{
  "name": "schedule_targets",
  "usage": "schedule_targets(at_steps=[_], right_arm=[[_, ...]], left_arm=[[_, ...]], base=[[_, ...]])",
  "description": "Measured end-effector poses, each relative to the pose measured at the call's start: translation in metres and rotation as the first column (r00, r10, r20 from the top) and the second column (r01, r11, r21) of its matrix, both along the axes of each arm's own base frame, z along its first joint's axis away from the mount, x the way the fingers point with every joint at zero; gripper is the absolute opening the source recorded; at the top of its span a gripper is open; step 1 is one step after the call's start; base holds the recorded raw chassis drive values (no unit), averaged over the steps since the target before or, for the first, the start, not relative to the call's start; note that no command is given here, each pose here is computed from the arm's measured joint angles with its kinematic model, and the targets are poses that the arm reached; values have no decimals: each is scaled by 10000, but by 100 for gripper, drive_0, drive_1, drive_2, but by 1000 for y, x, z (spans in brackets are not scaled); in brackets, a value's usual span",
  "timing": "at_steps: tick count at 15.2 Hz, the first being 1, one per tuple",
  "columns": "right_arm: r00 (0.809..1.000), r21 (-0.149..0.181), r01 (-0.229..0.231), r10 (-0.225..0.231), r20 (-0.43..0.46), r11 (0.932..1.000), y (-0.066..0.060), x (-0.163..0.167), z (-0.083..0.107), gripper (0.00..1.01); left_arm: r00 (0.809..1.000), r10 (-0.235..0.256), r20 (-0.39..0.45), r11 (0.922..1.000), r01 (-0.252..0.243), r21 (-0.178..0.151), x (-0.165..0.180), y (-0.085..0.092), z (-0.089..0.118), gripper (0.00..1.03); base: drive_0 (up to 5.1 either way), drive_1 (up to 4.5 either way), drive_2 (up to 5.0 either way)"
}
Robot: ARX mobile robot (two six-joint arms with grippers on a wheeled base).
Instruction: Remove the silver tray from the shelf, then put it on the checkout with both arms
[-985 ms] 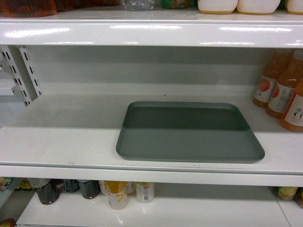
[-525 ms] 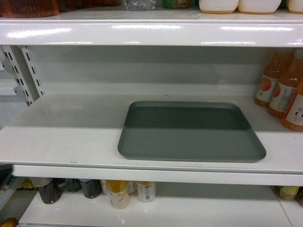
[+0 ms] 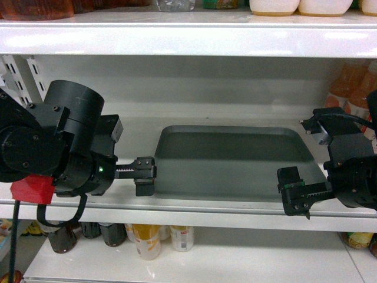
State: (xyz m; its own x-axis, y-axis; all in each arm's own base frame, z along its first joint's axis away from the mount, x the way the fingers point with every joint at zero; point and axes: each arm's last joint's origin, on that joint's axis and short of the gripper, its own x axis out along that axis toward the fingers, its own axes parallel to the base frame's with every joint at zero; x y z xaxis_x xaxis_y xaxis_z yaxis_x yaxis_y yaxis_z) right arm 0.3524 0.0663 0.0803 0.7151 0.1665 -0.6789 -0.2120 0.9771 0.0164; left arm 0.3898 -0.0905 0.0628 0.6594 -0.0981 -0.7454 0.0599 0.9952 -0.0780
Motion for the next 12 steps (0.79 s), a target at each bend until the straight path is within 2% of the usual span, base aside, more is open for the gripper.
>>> schedule_targets(at_steps=[3, 6, 12], right_arm=[[9997, -278, 224, -227, -131, 9994, 4, 27, -6, 98], [9985, -702, 487, -503, -204, 9963, 5, 48, -8, 98], [9968, -796, 703, -729, -312, 9943, -1, 58, -10, 98]], left_arm=[[9998, 123, -185, 9998, -126, -130, 17, -4, -4, 98], [9988, 266, -410, 9995, -273, -181, 27, -6, -11, 98], [9985, 305, -452, 9994, -313, -157, 31, -8, -11, 98]], base=[[0, 0, 0], [0, 0, 0], [0, 0, 0]])
